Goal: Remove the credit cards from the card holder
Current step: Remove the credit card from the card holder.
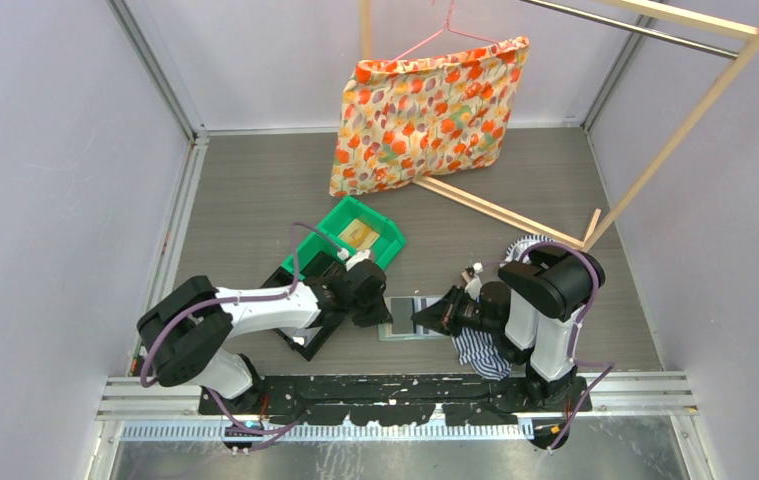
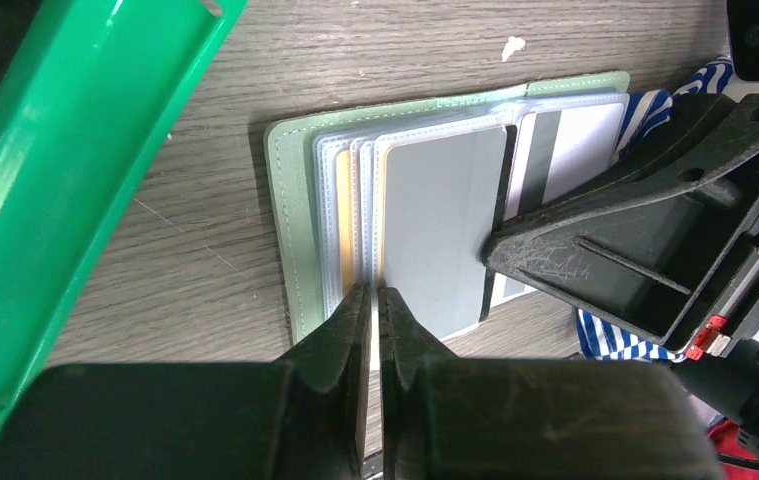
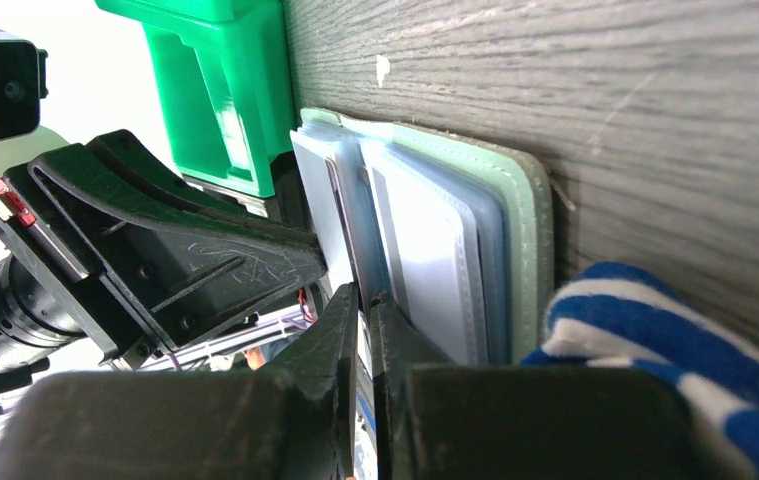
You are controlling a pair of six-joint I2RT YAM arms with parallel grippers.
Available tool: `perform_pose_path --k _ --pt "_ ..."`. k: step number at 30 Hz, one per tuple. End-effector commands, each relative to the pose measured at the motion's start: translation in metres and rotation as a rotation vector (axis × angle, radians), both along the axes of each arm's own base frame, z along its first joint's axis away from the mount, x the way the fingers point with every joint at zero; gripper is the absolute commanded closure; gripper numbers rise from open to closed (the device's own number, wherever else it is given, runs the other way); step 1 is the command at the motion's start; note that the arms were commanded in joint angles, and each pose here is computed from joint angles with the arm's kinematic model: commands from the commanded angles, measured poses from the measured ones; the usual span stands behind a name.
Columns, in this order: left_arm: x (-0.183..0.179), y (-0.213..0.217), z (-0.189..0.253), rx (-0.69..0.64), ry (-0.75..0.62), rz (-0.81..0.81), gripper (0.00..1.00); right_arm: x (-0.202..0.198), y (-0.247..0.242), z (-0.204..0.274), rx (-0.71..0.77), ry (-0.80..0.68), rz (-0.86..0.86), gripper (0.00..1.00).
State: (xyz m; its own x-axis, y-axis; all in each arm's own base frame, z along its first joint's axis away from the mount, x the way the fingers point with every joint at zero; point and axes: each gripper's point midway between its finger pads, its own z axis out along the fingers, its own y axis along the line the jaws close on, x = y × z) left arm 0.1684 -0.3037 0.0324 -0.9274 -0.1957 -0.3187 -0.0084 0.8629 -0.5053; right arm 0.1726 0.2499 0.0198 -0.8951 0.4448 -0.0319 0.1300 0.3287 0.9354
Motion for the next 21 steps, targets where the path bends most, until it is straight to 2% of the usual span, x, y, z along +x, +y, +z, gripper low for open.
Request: perform_pose_path --k 1,21 --pt "-0.019 0.032 -0.038 0.147 0.077 0.003 0.94 0.005 -0.009 -0.007 -0.031 -0.002 -0.035 0.99" --pt "-0.017 0.043 -0.036 0.172 0.08 0.011 0.93 0.001 -0.016 -0.01 -0.076 -0.026 0.007 0.99"
